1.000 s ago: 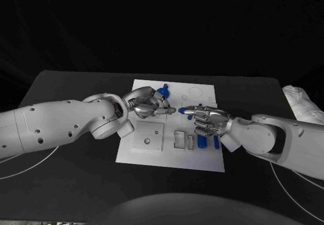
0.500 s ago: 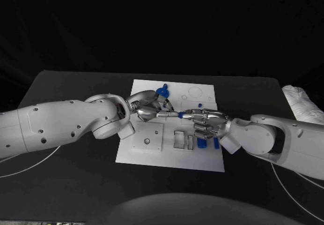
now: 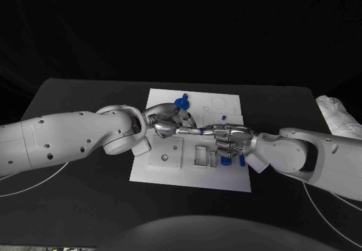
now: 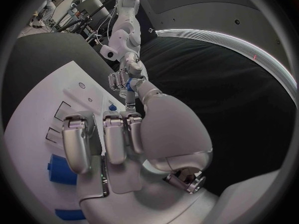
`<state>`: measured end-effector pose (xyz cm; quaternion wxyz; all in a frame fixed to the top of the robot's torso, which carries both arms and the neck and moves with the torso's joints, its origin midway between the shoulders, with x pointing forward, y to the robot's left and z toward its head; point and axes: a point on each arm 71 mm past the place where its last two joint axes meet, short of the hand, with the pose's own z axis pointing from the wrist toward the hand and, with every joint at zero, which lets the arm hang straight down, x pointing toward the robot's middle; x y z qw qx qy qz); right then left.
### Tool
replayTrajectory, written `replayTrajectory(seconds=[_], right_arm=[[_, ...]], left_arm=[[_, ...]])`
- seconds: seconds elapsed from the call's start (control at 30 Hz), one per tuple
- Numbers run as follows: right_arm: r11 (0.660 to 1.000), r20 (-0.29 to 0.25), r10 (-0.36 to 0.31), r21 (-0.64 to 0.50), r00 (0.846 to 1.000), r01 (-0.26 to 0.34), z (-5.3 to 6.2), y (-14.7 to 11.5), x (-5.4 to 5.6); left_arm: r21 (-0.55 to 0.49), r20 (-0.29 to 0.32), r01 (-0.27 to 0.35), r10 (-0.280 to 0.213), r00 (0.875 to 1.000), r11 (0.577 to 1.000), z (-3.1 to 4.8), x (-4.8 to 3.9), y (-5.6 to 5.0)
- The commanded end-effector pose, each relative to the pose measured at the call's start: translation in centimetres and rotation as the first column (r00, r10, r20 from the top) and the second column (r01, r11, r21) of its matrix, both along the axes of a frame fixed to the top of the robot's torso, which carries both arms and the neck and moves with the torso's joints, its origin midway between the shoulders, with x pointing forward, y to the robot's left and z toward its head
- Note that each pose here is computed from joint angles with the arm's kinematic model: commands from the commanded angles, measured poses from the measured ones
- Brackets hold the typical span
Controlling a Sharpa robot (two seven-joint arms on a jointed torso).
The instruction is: Assemble the parts on the task board
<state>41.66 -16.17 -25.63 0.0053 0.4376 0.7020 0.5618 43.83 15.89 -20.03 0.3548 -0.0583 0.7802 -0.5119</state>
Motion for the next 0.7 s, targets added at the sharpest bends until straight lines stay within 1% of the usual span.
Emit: replayTrajectory(seconds=[0.03,0.33,0.5,0.7], right_arm=[[1.000,-0.002,0.024,0.009,1.000,-0.024,0.02,0.23,-0.21],[1.000,-0.010,0.030,0.008,0.999,-0.030,0.00,0.29,-0.30],[0.999,-0.019,0.039,-0.005,0.999,-0.039,-0.08,0.34,-0.43],[0.999,-0.024,0.047,-0.024,0.999,-0.047,-0.19,0.36,-0.54]], left_arm=[[0.004,-0.033,0.046,-0.046,0.998,0.999,-0.16,-0.31,-0.39],[0.007,-0.040,0.054,-0.053,0.998,0.999,-0.25,-0.30,-0.51],[-0.014,-0.035,0.054,-0.054,0.998,0.998,-0.15,-0.27,-0.63],[-0.042,-0.043,0.051,-0.052,0.998,0.998,-0.08,-0.26,-0.80]])
